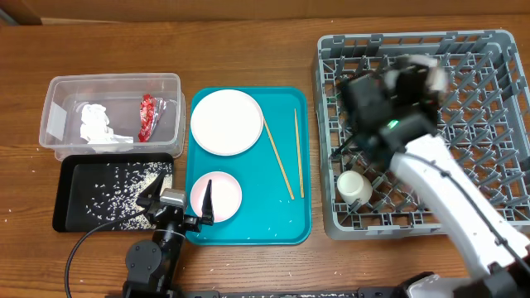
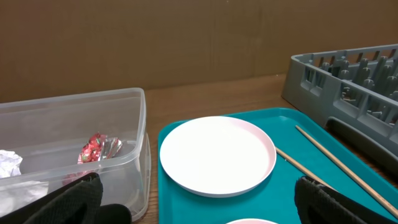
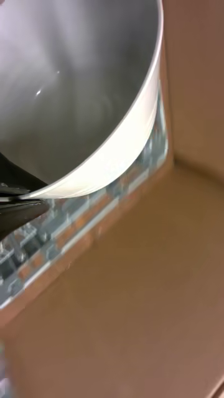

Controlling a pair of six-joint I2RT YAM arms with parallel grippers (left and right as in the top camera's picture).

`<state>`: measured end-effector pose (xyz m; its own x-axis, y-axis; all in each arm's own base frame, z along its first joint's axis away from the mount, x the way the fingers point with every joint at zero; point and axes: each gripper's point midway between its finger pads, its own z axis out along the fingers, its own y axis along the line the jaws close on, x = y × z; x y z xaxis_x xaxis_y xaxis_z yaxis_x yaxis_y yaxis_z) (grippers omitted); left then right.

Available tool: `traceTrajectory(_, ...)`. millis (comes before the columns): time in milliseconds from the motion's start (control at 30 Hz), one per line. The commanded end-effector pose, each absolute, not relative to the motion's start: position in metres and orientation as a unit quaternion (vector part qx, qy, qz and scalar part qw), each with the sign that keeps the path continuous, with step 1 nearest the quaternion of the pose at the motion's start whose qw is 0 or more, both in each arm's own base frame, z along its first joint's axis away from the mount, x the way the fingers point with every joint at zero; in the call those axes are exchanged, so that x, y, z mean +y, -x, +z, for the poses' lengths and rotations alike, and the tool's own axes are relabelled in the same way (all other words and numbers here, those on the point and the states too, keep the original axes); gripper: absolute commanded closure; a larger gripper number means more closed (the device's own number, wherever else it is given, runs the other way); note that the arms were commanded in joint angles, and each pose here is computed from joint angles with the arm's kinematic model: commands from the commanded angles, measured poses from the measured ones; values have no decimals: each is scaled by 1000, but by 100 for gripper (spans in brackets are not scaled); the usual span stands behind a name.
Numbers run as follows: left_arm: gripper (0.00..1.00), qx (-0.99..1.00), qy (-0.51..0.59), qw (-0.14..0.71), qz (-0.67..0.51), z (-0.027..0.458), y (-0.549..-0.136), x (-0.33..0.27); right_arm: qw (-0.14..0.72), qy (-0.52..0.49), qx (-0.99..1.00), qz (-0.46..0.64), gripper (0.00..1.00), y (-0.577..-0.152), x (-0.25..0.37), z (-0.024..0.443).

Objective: Sort waste into correct bins and load items into the dishwasher
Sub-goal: 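Grasp the grey bowl rim with the right gripper and lift it, then carry the grey bowl into the dish rack and release it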

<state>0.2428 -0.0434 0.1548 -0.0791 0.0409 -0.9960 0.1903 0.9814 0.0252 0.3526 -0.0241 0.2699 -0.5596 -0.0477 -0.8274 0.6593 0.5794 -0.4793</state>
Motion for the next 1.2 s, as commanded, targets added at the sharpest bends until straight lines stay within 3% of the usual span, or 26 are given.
traceTrajectory(0,0,733,-72,674,-54,154,-243,-41,394,-271,746,-464,96,-357,-87,267)
traceTrajectory(167,0,733,-72,674,-54,154,-243,-41,323,-289,773,-464,96,-359,-126,228)
traceTrajectory(533,0,733,-72,674,-54,154,-243,-41,220,-204,840,-451,96,-364,-100,159)
traceTrajectory(1167,0,733,-72,674,-54,154,-243,-41,238,-93,868,-425,91,-365,-15,153)
